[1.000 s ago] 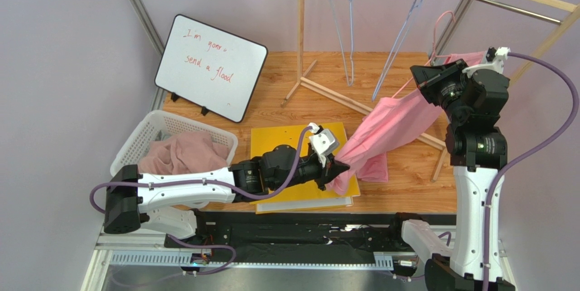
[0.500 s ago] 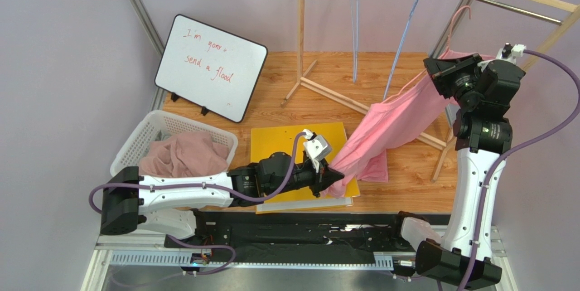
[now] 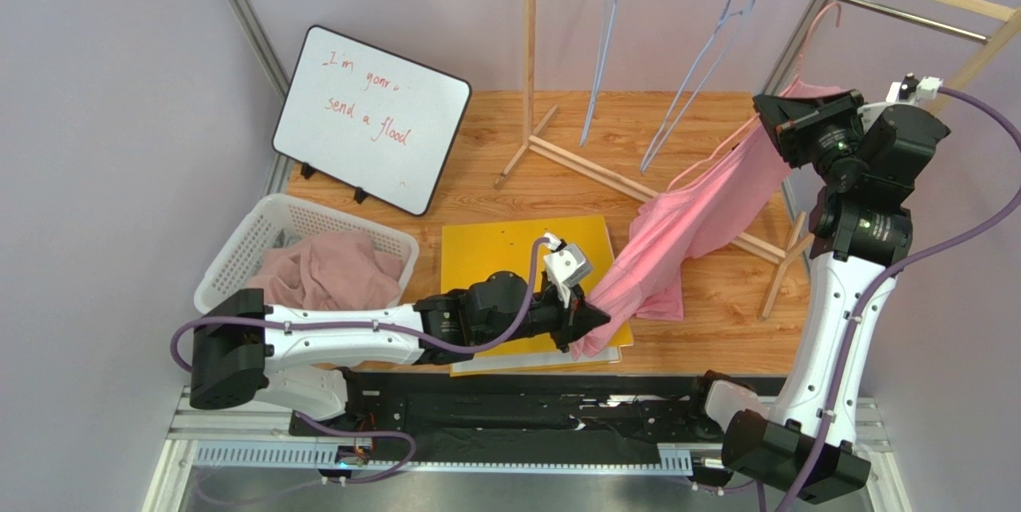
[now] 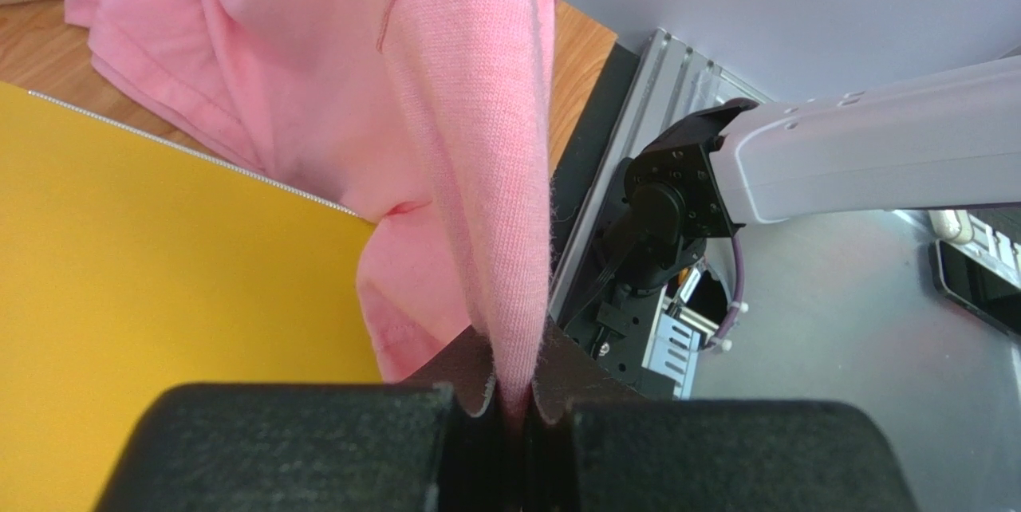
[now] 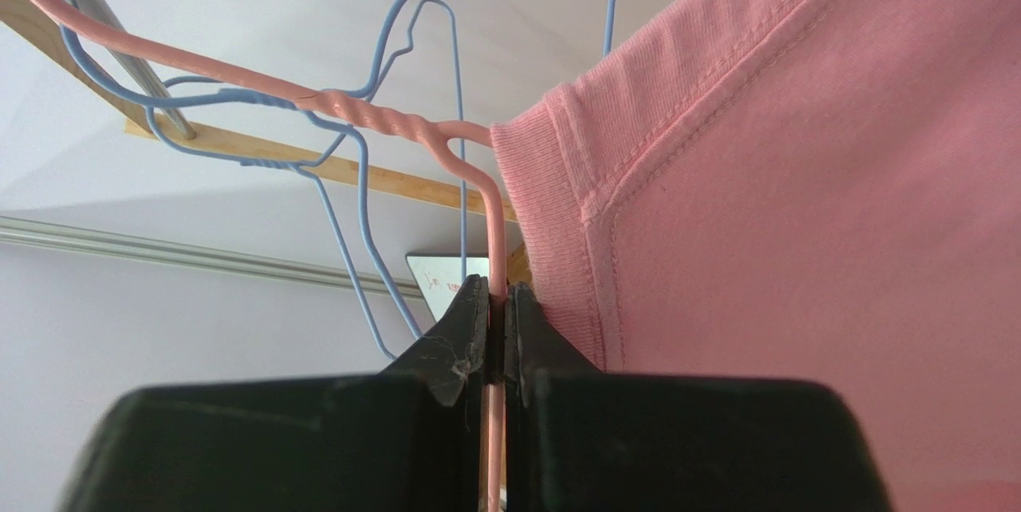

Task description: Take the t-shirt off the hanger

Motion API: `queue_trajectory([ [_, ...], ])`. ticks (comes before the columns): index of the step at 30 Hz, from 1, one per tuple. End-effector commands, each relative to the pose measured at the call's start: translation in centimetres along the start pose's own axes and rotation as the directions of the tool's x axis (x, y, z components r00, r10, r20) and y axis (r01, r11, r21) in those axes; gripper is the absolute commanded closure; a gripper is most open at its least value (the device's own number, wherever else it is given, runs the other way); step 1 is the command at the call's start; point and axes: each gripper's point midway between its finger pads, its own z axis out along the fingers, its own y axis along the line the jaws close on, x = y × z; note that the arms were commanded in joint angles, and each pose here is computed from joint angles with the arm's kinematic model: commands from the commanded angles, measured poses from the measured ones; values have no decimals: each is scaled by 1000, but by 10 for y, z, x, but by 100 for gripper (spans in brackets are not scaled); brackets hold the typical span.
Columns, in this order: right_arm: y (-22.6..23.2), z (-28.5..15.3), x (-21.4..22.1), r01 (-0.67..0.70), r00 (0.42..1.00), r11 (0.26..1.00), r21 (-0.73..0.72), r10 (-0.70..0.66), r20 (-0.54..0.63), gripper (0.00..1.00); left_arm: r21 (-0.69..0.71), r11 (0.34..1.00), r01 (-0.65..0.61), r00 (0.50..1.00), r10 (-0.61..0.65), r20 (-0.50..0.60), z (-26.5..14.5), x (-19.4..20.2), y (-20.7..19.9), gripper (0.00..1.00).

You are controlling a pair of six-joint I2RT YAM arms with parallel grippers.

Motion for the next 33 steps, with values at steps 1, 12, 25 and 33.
queue_trajectory([
  [1,18,-1,-24,8,999,995,-96,-3,49,100,51,998,33,999,-34,29,0,-11,-13,100],
  [12,43,-42,7,42,998,975,-217,-50,-31,100,108,994,-3,999,7,-38,42,-28,-36,100],
  [25,43,-87,62,-353,924,916,-191,309,-227,100,200,975,94,991,-112,76,104,-102,-27,100],
  [33,57,-98,68,-385,907,895,-226,321,-274,100,224,971,88,988,-113,104,111,-109,-25,100],
])
